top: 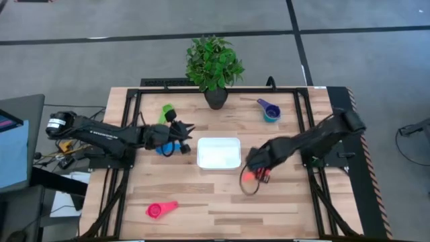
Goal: Nest measuring cups in basket
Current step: Stack the orange measuring cup on top of the dark blue measuring cup
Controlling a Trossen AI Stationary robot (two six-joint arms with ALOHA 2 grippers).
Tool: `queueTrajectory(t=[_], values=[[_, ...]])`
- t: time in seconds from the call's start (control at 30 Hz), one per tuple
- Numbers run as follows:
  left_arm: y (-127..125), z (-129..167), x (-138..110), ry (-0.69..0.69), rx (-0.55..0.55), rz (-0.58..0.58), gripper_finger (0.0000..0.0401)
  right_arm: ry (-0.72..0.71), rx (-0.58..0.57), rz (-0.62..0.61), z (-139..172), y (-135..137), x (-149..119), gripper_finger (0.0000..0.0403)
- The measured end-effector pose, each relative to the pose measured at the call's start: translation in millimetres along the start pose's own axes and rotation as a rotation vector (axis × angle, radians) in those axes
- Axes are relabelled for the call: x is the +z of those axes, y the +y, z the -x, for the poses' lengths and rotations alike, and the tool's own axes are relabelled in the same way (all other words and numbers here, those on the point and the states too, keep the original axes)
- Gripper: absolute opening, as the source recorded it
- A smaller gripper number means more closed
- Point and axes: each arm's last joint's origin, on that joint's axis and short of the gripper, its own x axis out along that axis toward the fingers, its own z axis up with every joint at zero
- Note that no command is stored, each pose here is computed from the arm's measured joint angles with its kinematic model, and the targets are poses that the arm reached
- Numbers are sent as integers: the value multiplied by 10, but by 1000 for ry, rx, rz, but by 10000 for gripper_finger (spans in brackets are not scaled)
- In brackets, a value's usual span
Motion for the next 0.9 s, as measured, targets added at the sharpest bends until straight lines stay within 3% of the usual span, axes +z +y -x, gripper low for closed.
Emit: queueTrajectory(t=[0.23, 0.57, 0.73, 0.9], values=[[57, -41, -40, 32, 2, -20, 44, -153, 1, -372, 155, -814, -174, 5], [147, -91, -59, 47, 40, -13, 44, -441, -92, -857, 490, -1691, -210, 16], [172, -104, -64, 51, 49, -9, 44, -503, -146, -986, 508, -1953, -188, 12], [198, -117, -70, 55, 60, -5, 44, -470, -163, -1064, 438, -2127, -147, 20]])
